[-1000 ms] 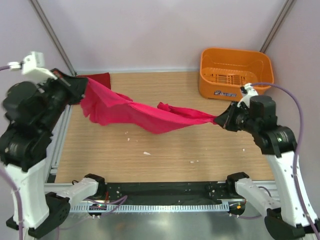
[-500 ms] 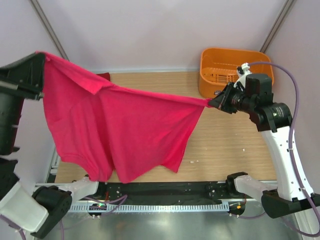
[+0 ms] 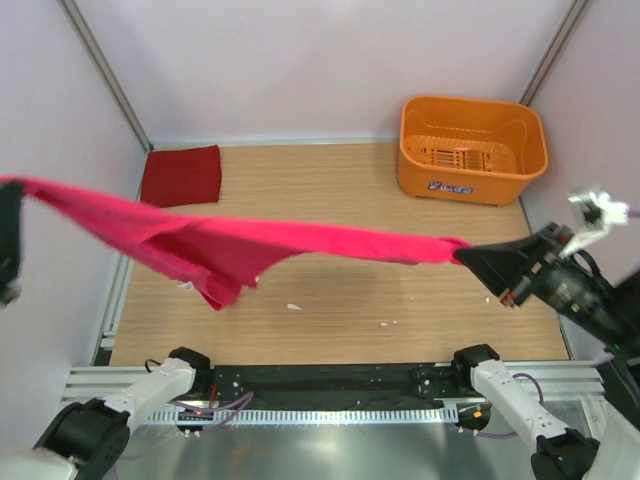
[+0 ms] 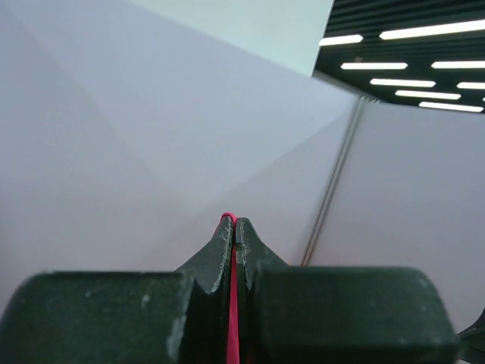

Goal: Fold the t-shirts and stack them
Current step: Flatten the tshirt out

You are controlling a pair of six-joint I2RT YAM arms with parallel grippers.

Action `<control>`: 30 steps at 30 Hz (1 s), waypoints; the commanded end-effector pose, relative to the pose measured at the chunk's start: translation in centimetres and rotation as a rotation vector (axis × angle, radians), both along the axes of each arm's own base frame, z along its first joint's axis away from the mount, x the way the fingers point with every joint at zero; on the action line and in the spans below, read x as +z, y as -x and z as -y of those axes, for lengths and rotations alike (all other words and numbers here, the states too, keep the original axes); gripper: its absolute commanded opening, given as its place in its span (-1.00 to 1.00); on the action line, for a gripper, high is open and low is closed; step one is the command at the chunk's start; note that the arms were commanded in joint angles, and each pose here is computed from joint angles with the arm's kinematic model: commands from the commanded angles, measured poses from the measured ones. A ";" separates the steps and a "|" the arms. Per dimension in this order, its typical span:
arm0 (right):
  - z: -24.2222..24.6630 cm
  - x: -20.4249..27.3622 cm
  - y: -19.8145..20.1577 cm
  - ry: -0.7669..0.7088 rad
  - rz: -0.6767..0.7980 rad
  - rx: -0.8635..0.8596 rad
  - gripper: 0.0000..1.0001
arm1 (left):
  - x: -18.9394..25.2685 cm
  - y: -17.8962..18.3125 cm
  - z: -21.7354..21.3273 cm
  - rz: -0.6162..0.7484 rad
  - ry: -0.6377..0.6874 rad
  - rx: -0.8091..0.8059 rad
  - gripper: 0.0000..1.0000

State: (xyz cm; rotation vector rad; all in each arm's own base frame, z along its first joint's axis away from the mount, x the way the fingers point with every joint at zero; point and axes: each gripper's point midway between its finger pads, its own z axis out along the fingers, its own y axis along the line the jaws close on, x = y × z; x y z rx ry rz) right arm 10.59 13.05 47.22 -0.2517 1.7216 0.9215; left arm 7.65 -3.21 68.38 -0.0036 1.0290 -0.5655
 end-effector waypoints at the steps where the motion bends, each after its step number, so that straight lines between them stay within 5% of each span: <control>1: 0.2 2.8 3.0 -0.050 0.093 0.026 -0.97 | 2.3 5.1 -2.3 0.161 0.058 -0.025 -1.00; 8: 3.3 6.1 -0.2 -0.155 0.100 -0.245 -0.97 | 2.9 2.7 -1.0 0.172 0.060 -0.104 -1.00; 12: 5.1 2.4 -6.9 -0.157 -0.069 -0.467 -0.98 | 0.4 -5.7 2.8 0.036 -0.046 -0.036 -1.00; 17: 5.2 -7.8 -17.5 -0.030 -0.352 -0.651 -0.98 | -9.9 -23.9 10.0 -0.254 -0.322 0.119 -1.00; 20: 6.0 -13.8 -22.3 0.075 -0.440 -0.750 -0.98 | -18.3 -35.4 12.7 -0.426 -0.371 -0.019 -1.00; 22: 7.2 -18.3 -24.2 0.172 -0.493 -0.803 -0.98 | -22.1 -39.9 13.9 -0.460 -0.395 -0.071 -1.00; 23: 7.4 -20.3 -26.0 0.204 -0.500 -0.821 -0.98 | -27.2 -44.1 14.5 -0.547 -0.421 -0.085 -1.00; 30: 11.8 -31.5 -29.7 0.243 -0.612 -0.952 -0.97 | -45.5 -52.9 17.0 -0.800 -0.465 -0.231 -1.00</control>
